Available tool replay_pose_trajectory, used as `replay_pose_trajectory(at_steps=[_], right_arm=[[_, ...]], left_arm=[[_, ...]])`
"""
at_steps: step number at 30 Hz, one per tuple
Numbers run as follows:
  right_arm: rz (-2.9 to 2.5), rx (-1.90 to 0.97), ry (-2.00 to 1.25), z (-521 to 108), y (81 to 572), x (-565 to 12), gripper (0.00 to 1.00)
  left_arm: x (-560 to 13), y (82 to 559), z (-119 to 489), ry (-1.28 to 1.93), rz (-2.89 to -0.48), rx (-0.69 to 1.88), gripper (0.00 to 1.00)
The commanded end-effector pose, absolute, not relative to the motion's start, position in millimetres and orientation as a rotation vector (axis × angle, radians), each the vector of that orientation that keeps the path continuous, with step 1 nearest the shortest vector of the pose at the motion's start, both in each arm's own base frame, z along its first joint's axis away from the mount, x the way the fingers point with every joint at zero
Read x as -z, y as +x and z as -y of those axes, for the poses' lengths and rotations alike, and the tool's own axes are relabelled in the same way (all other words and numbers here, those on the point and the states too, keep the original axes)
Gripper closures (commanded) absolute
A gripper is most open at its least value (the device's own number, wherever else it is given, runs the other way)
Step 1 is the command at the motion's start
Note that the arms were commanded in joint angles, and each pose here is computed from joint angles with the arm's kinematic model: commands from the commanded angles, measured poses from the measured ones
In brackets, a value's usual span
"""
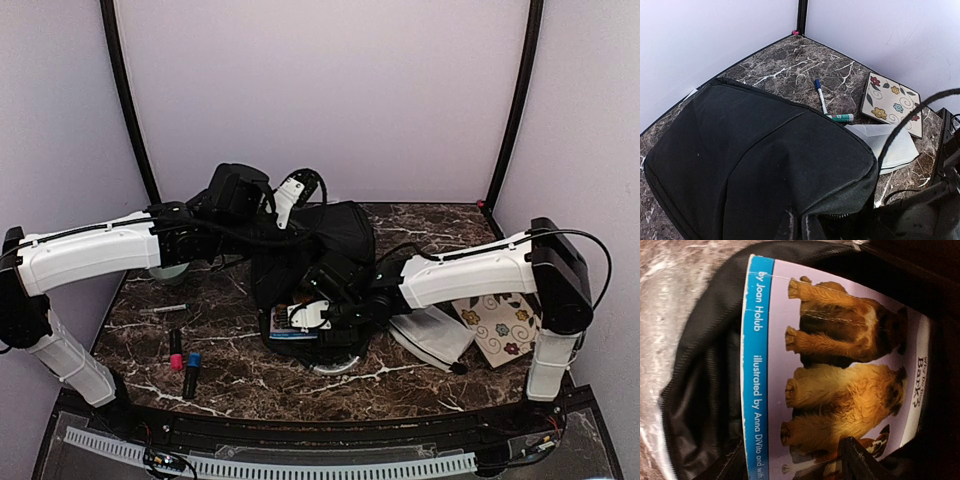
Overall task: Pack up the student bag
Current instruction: Adjust the book in the largest pocket of the bag.
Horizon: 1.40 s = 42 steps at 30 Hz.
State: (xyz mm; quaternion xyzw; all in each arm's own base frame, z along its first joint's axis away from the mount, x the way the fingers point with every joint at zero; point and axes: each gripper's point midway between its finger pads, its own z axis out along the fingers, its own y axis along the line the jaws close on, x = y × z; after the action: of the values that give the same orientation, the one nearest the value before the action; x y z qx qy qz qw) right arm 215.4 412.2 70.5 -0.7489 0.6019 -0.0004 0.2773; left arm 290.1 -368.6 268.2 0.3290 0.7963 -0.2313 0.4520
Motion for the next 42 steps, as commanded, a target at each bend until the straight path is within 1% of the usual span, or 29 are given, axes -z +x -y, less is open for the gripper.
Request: replay_pose_trajectory(at_steps=[1, 5, 8, 11, 17, 23, 27, 33, 38, 42], right_arm=[[-1.593, 0.11, -1.856, -419, 262, -92, 0.38], [-1.554, 0.209, -1.827, -417, 284, -89, 0.39], [-1.543, 0.256, -1.802, -417, 297, -85, 0.42], [-1.535, 0.294, -1.73, -420, 313, -89, 0.48], [-1.556, 0.354, -1.596, -420, 336, -97, 0.48], [-1.558, 0.357, -1.593, -418, 336, -93, 0.48], [-1.602, 0.269, -1.616, -418, 321, -94, 0.43], [-1.597, 0.077, -1.67, -422, 282, -123, 0.36], [-1.634, -0.095, -1.734, -420, 248, -131, 0.34], [-1.639, -0.299, -1.83, -418, 212, -135, 0.32]], left_arm=[[-327, 292, 369, 0.744, -1.823, 0.661, 1.0], [-328, 291, 372, 0.753, -1.822, 0.677, 1.0], [-329, 289, 372, 0.759, -1.82, 0.685, 1.0], [-328, 288, 372, 0.767, -1.826, 0.689, 1.0], [-325, 286, 371, 0.771, -1.835, 0.693, 1.0], [-321, 286, 371, 0.772, -1.842, 0.691, 1.0], [-318, 287, 369, 0.769, -1.849, 0.67, 1.0], [-311, 294, 365, 0.757, -1.866, 0.613, 1.0], [-309, 298, 364, 0.747, -1.869, 0.594, 1.0], [-304, 300, 364, 0.751, -1.88, 0.588, 1.0]])
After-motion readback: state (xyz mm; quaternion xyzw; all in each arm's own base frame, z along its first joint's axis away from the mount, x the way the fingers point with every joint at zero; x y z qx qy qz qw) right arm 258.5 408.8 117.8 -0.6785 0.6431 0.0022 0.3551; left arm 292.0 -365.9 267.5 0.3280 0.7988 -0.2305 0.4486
